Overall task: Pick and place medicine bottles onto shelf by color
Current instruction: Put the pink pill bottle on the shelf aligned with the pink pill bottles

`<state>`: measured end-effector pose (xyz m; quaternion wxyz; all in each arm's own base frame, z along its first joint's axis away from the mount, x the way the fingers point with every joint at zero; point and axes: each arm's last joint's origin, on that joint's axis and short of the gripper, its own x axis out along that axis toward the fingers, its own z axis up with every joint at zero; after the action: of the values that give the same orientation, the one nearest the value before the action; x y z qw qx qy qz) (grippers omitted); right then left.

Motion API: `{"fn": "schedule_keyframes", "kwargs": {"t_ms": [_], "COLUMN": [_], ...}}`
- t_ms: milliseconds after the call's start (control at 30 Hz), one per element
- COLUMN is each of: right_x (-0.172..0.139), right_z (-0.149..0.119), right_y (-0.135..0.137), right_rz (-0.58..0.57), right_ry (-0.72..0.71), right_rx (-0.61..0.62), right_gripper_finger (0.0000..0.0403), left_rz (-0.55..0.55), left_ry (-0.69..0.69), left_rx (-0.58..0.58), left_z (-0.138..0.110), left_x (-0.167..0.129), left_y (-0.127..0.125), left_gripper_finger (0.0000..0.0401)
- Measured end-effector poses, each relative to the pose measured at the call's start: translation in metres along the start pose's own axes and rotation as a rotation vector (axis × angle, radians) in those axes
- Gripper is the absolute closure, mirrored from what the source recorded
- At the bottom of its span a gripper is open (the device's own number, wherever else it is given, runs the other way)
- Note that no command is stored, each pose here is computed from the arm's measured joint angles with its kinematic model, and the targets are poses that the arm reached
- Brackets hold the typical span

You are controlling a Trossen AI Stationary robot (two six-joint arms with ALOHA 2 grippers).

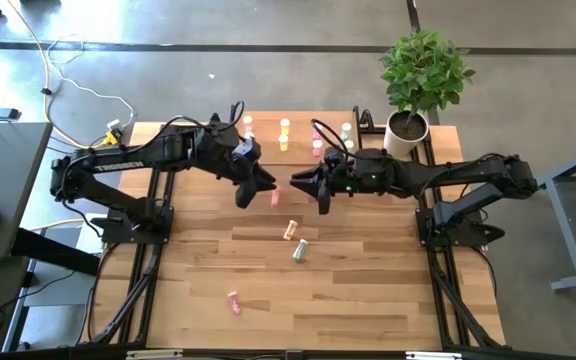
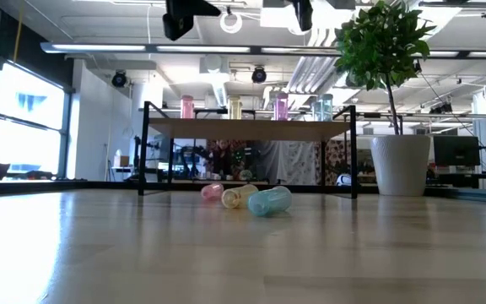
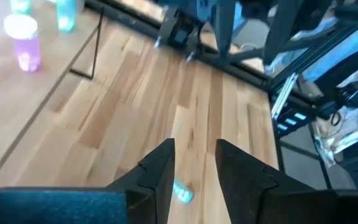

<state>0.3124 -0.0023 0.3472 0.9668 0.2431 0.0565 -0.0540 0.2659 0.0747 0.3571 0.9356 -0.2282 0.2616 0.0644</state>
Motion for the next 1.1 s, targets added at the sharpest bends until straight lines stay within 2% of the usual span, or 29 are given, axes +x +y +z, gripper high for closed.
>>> {"fn": "schedule_keyframes", "kwargs": {"t_ms": [233,500,700,933,1100], "right_x": [0.0,-0.005,-0.02,-0.053,-0.084], "right_z": [0.0,0.008,0.027,0.051,0.064], "right_y": [-0.001,-0.012,-0.035,-0.058,-0.069], "right_rz": [-0.031,-0.076,-0.165,-0.28,-0.365], "right_ry": [-0.013,-0.018,-0.06,-0.096,-0.108], "right_rx": [-0.002,-0.005,0.016,0.003,-0.047], "right_gripper_finger": [0.0268,0.0263,0.0263,0.0263,0.0263], "left_rz": [0.066,0.248,0.284,0.326,0.428], "left_ry": [0.089,0.146,0.197,0.275,0.294], "left_rx": [-0.044,-0.195,-0.298,-0.348,-0.427], "left_z": [-0.009,-0.02,-0.025,-0.035,-0.042], "left_x": [0.001,0.001,0.009,0.034,0.058], "left_y": [0.004,0.01,0.014,0.016,0.024], "left_gripper_finger": [0.0264,0.0203,0.0199,0.0199,0.0199]}}
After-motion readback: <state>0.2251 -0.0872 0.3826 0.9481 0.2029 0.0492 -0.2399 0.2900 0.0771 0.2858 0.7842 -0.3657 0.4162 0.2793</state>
